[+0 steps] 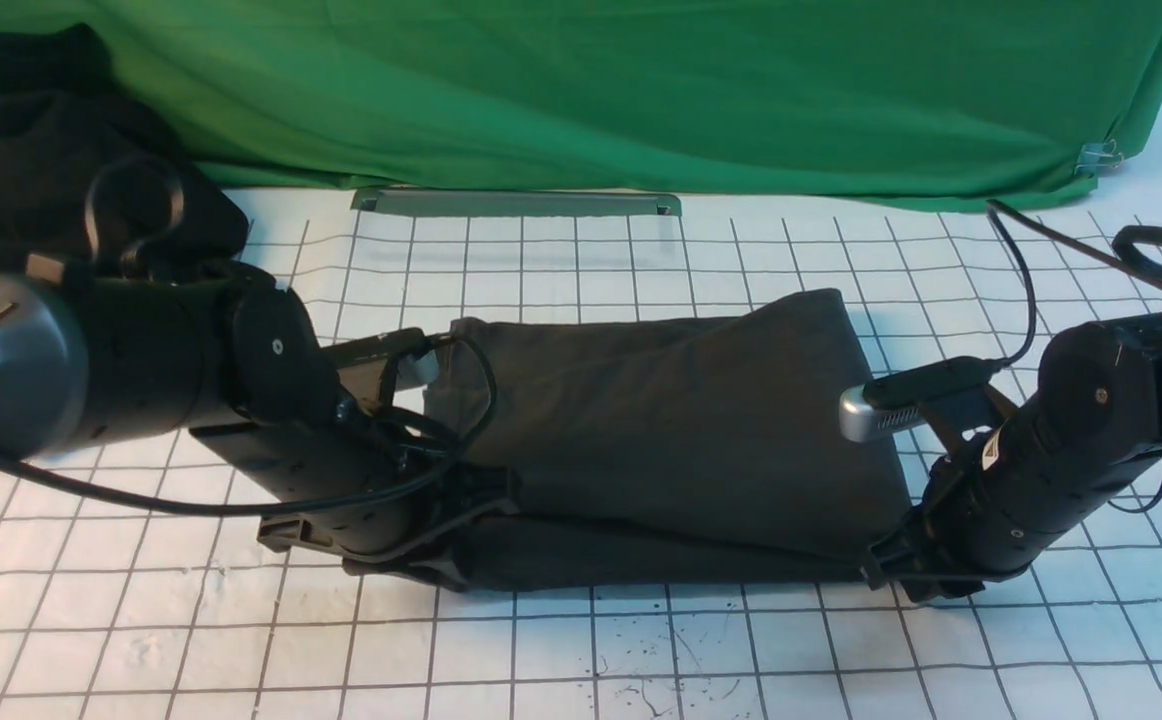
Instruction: Fold a long-sleeved shirt over a white checkered tablecloth.
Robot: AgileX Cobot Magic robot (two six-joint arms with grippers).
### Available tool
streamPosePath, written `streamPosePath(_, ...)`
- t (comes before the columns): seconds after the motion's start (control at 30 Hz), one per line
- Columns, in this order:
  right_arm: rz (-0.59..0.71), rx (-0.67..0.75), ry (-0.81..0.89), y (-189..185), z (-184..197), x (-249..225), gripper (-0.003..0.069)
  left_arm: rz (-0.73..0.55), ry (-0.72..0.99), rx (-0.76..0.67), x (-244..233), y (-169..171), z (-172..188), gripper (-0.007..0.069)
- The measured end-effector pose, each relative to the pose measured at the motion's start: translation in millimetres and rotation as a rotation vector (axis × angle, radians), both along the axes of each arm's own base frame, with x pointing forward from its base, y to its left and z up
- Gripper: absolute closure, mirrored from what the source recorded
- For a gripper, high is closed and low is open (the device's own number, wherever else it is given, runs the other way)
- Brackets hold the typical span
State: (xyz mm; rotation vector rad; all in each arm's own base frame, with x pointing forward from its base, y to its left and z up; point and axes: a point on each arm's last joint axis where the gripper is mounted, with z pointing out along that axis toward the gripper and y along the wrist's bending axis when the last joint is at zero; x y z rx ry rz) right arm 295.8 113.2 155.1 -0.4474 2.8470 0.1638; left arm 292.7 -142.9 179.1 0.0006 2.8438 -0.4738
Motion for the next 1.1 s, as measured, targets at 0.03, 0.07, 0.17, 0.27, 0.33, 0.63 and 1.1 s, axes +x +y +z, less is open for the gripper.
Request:
streamPosePath(0.03, 0.0, 0.001, 0.004, -0.1, 1.4, -0.9, 0.0624, -0.001, -0.006, -0.003, -0.3, 0.1, 2.1, 0.0573)
streamPosePath(0.07, 0.001, 0.0, 0.017, -0.9, 6.5, -4.2, 0.0629, -0.004, -0.018, -0.008, -1.6, 0.5, 7.3, 0.0598)
streamPosePath(0.17, 0.006, 0.001, 0.049, -3.3, 21.7, -14.1, 0.063, -0.018, -0.029, -0.021, -7.2, 1.7, 20.4, 0.0601)
streamPosePath(0.27, 0.011, -0.001, 0.075, -6.6, 31.2, -25.3, 0.063, -0.038, -0.006, -0.026, -14.3, 2.7, 28.3, 0.0601)
streamPosePath(0.33, 0.006, -0.003, 0.098, -9.4, 31.8, -34.2, 0.063, -0.049, 0.039, -0.03, -19.8, 2.9, 29.5, 0.0601)
streamPosePath(0.63, -0.021, -0.006, 0.132, -13.2, 15.4, -46.3, 0.0625, -0.03, 0.126, -0.044, -32.7, 4.7, 16.5, 0.0601)
streamPosePath(1.1, 0.024, -0.036, 0.19, -13.6, 34.6, -47.6, 0.0278, -0.076, 0.153, -0.013, -36.4, 6.7, 24.0, 0.0348)
